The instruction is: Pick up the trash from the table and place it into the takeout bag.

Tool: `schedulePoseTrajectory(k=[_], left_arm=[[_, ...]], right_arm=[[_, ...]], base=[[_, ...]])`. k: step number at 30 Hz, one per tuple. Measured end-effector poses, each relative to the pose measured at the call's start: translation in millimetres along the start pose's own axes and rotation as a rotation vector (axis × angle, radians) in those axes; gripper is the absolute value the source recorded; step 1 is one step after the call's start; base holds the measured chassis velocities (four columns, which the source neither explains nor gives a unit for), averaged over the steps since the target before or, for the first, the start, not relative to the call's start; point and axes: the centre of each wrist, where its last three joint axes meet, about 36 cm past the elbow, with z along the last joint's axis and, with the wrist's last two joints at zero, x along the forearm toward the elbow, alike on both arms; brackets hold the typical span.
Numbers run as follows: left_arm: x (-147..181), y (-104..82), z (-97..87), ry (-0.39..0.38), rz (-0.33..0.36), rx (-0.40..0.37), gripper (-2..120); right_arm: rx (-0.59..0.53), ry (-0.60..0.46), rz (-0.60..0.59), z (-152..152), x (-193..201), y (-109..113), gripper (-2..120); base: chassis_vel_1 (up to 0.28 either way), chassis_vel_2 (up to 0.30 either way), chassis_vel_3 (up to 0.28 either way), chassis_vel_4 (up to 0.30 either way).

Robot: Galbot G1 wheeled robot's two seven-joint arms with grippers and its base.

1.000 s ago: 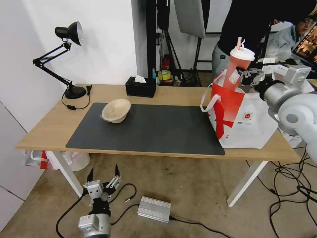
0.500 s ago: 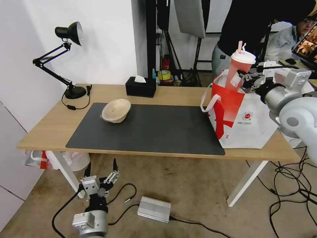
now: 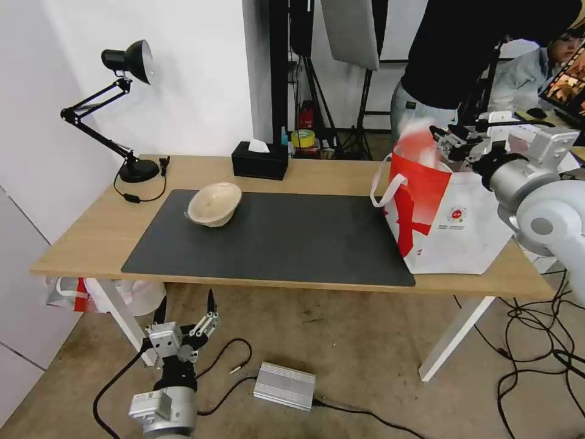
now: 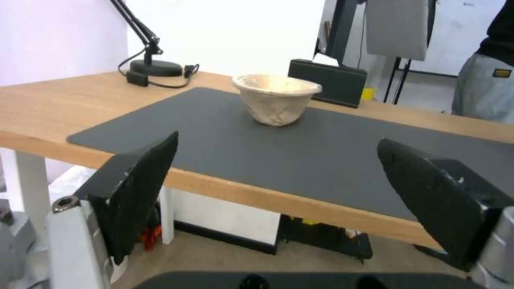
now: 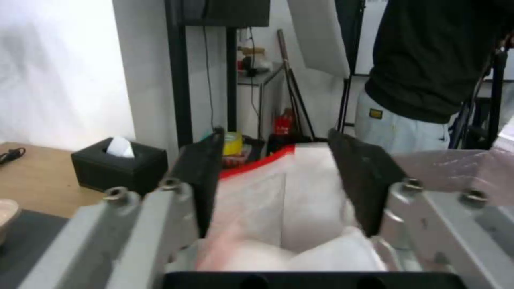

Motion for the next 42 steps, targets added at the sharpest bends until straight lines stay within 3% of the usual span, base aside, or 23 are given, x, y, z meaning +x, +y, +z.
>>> schedulePoseTrajectory(k=[12, 28, 42], left_arm=[[2.7, 7.4, -13.0, 0.019, -0.035, 0.025, 100], [-2.1, 8.5, -14.6, 0.003, -0.032, 0.012, 100], [-0.9, 7.3, -13.2, 0.007, -0.031, 0.012, 100]], right_arm=[[-0.002, -0.023, -0.004, -8.2, -2.1, 1.7, 99], [0.001, -0.029, -0.007, -10.0, 0.6, 3.7, 100], [-0.043, -0.163, -0.055, -3.3, 12.2, 30.2, 100]], base=[[0.000, 0.000, 0.000, 0.000], [0.000, 0.000, 0.000, 0.000], [0.000, 0.000, 0.000, 0.000]])
